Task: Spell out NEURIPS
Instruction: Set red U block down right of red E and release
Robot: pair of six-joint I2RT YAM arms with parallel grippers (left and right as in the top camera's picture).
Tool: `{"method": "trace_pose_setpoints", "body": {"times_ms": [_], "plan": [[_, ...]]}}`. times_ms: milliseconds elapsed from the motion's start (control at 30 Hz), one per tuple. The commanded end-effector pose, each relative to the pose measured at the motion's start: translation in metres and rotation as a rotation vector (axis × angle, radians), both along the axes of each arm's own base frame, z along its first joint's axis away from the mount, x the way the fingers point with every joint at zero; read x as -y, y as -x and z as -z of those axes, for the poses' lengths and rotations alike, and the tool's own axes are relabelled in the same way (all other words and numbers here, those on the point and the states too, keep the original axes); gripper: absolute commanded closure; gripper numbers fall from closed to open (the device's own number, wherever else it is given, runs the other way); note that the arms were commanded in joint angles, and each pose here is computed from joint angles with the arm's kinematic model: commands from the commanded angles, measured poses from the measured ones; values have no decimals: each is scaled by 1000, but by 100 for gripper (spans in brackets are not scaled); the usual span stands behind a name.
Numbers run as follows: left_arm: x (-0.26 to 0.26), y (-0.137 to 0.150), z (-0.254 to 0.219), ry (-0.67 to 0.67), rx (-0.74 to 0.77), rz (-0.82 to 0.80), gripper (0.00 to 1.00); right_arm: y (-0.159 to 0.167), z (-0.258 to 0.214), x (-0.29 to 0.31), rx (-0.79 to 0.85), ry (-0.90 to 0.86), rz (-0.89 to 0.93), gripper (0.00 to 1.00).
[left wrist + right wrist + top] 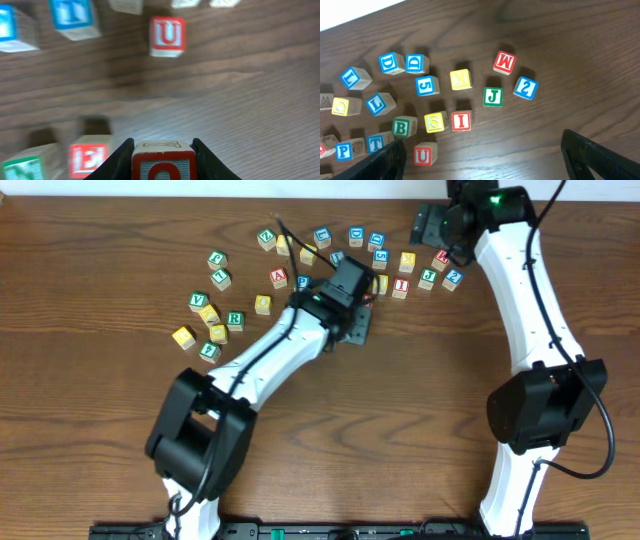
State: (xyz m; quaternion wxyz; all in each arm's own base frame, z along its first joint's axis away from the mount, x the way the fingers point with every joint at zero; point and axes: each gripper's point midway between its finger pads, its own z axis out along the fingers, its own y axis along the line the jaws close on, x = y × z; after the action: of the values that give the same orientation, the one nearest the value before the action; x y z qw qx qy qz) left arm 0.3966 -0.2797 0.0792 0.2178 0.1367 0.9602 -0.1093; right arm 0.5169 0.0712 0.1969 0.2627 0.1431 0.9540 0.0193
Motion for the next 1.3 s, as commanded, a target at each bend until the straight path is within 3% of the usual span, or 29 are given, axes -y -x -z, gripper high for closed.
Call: {"method": "trace_pose_setpoints", "body": {"times_ms": [0,367,400,500,767,867,1033,1133,1267], "plan": [[11,6,25,-29,-36,34,66,1,9,1,-26,-15,-16,5],[19,10,52,-53,-66,53,64,5,10,0,-42,-3,-34,4],[19,10,52,-52,-65,53,52,5,10,0,-43,-3,-35,3],[20,10,52,-50,-63,53,46,5,10,0,-42,0,-40,3],[13,2,44,-59,-37,30,45,7,11,0,-53,17,-71,2],[3,-11,17,-28,5,-1,45,10,13,1,-71,23,-83,2],[-33,-34,-69,68,153,-92,45,20,18,-8,-115,22,-193,2],[-65,-39,-121,113,237,-153,45,30,21,-24,-144,3,-368,1],[-108,-39,-166,142,312,-234,45,58,25,-55,-191,-4,-733,1]]}}
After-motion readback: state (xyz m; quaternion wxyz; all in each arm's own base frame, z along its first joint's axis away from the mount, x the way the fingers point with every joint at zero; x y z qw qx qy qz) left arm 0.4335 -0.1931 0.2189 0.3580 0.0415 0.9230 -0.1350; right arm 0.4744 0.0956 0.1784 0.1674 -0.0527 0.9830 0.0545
